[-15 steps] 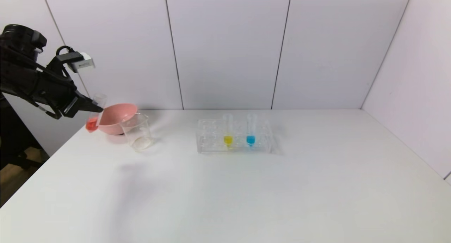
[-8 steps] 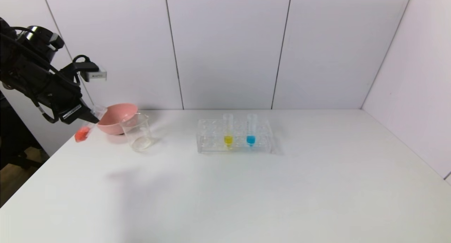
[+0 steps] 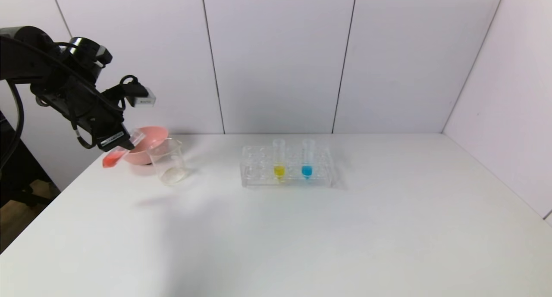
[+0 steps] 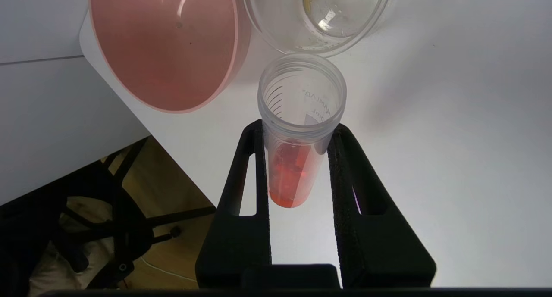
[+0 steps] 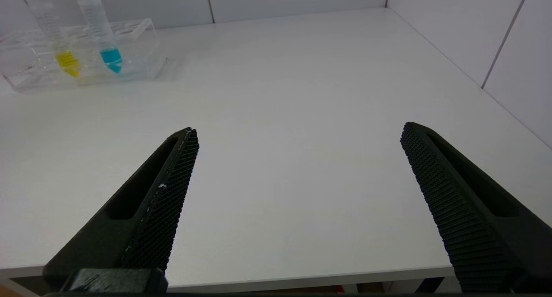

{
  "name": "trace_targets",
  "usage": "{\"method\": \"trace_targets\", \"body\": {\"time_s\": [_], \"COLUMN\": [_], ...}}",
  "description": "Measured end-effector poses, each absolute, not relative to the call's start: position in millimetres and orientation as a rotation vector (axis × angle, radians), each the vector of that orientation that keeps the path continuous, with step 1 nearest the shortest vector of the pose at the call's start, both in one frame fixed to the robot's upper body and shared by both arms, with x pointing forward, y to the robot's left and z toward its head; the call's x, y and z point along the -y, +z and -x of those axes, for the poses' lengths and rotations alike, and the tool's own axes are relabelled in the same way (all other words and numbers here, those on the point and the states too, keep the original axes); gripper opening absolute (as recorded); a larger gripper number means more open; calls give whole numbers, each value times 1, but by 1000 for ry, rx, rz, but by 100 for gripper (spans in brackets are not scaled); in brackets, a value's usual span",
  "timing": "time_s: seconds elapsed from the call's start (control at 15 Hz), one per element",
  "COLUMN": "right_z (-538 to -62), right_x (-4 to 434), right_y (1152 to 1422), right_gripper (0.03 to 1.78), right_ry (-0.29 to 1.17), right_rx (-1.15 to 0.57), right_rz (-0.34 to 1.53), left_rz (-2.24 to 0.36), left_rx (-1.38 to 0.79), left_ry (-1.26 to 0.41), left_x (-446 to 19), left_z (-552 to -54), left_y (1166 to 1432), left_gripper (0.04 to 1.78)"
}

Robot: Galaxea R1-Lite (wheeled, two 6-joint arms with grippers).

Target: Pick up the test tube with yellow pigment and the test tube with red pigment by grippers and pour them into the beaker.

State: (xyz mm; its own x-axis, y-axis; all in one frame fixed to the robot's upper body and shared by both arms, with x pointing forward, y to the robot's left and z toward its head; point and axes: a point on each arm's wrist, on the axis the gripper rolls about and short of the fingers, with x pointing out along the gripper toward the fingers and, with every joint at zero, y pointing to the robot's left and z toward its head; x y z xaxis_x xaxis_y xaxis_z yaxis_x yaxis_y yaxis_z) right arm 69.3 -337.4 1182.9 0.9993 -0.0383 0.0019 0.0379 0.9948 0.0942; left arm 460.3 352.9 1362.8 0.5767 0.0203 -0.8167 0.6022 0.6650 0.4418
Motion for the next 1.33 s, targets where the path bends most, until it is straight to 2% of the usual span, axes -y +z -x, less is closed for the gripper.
{"method": "trace_targets", "body": {"time_s": [1.33], "right_z": [-69], "right_x": [337], "right_y": [1183], "right_gripper": [171], "right_ry": [-38], "right_rx": [4], "right_rz": [-95], "left_rz": [-1154], "left_rx": [-975], "left_ry": [-163], "left_x": [-303], "left_z": [-483], "left_y": [1347], "left_gripper": [43]}}
